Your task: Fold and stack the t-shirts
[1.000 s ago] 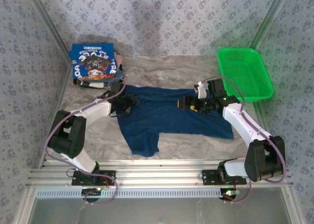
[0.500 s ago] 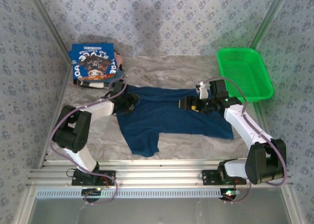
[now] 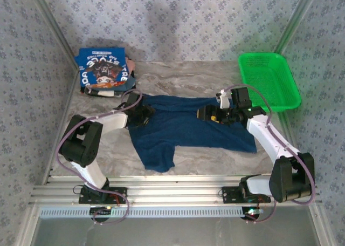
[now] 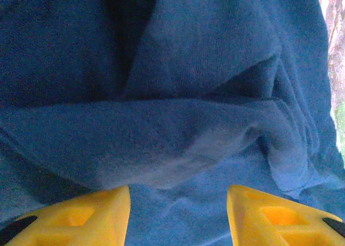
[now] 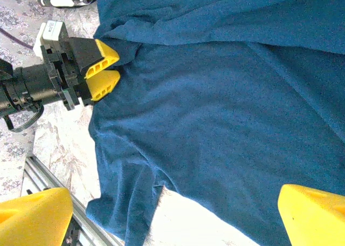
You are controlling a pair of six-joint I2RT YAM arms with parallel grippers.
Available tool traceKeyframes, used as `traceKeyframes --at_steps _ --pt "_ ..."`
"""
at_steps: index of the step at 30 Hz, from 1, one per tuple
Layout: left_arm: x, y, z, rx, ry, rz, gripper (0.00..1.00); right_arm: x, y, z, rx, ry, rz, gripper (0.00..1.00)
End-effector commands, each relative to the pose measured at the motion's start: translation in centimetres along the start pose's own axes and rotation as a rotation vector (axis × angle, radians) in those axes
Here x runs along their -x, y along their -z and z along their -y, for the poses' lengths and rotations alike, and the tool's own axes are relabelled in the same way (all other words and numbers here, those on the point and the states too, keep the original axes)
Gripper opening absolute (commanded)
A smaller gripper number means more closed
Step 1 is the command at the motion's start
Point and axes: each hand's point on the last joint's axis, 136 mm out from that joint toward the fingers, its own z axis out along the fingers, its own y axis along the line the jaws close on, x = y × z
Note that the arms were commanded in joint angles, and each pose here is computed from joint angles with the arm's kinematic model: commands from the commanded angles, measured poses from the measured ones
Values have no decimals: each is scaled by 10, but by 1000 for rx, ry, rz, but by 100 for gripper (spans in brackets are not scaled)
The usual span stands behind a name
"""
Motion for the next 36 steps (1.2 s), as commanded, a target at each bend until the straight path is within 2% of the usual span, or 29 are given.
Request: traceKeyframes --at_steps 1,15,20,30,36 --pt "13 -4 11 -24 0 55 49 -5 4 -3 16 -2 -9 100" --pt "18 -8 38 -119 -15 106 39 -7 4 -1 12 -6 -4 100" --pt "15 -10 35 -113 -11 102 30 -6 4 -1 13 -6 -5 100" --pt "14 -10 29 -100 -9 100 1 -4 5 -1 12 -5 -1 100" --pt "11 10 36 -124 -13 92 0 -1 8 -4 15 3 13 100"
